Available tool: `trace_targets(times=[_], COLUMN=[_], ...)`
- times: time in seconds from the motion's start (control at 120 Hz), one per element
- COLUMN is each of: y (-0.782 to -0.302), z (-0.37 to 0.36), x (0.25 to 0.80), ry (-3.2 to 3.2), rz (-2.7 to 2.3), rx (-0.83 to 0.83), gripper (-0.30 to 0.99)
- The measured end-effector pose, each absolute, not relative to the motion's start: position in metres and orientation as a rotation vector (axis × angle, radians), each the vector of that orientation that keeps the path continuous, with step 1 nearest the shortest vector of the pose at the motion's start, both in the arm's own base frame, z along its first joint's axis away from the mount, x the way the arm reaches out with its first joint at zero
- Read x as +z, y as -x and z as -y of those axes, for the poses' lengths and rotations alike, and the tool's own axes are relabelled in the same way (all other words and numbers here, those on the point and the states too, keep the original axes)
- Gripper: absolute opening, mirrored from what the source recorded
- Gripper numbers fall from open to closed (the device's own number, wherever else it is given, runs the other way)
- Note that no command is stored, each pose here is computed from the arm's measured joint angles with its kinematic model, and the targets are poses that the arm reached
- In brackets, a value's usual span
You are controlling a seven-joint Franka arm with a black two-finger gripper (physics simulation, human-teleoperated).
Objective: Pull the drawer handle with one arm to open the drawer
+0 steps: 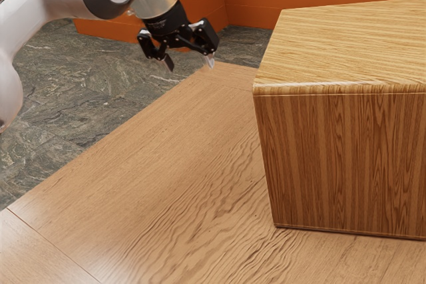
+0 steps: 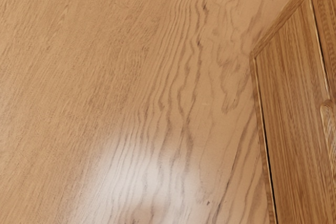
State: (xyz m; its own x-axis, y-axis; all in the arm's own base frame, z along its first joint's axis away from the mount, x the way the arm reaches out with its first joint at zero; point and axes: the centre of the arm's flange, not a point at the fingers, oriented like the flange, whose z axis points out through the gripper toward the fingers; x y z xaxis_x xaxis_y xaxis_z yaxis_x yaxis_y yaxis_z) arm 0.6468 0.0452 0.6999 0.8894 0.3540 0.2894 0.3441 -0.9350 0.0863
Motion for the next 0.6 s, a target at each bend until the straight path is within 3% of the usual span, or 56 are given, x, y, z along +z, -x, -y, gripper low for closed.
trace_targets(times=[0.6], y=[-0.689], z=[-0.020], x=[0.660], ry=[-2.891], rz=[-0.500], rx=[0.498], gripper=[0.69])
